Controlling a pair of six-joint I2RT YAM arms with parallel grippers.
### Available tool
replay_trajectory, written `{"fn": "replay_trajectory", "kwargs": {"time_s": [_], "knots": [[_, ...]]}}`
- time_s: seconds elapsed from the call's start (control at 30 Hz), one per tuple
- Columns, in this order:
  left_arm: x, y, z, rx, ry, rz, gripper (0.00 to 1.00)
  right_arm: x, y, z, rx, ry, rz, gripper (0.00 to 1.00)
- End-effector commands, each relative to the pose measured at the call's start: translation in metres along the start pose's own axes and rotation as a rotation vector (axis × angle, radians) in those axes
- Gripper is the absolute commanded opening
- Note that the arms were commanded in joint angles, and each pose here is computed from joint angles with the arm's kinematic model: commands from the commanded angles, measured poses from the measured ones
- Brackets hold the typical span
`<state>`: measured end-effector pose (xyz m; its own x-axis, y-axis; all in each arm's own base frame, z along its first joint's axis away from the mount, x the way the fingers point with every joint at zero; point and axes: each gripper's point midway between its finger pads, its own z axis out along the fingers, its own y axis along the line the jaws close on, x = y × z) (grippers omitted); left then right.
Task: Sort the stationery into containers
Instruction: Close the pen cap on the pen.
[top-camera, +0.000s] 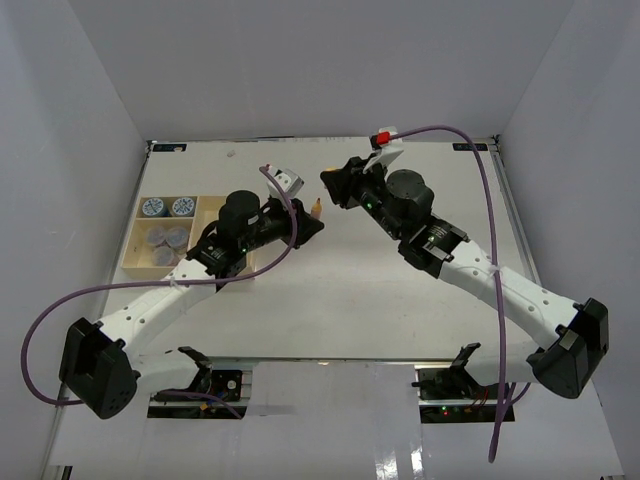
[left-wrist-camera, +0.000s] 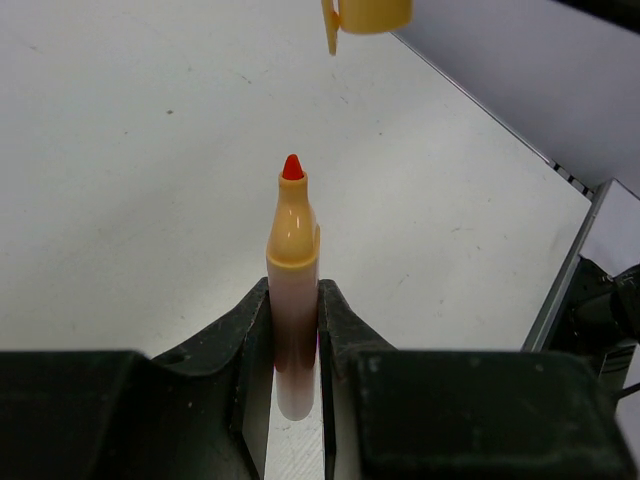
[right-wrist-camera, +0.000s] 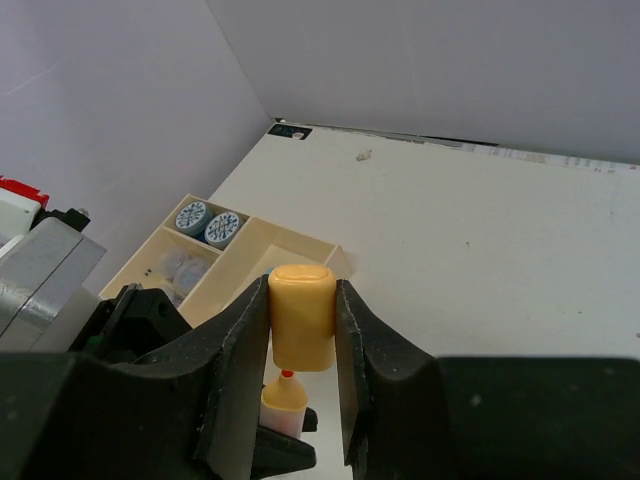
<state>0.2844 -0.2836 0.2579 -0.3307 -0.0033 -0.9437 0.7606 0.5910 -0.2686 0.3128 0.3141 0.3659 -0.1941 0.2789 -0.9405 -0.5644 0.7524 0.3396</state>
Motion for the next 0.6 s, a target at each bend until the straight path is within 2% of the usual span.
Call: {"fn": "replay_trajectory", "kwargs": {"time_s": [0.0,0.57], "knots": [[-0.023,0.001,0.001,-0.042,-0.053,0.034,0.0,-0.019,0.007,0.006,0.001,-0.096,0.02,0.1],[-0.032,-0.005,0.005,-0.07,-0.091,0.047,0.0,0.008,0.015,0.016,0.018,-0.035,0.003,0.1]]}}
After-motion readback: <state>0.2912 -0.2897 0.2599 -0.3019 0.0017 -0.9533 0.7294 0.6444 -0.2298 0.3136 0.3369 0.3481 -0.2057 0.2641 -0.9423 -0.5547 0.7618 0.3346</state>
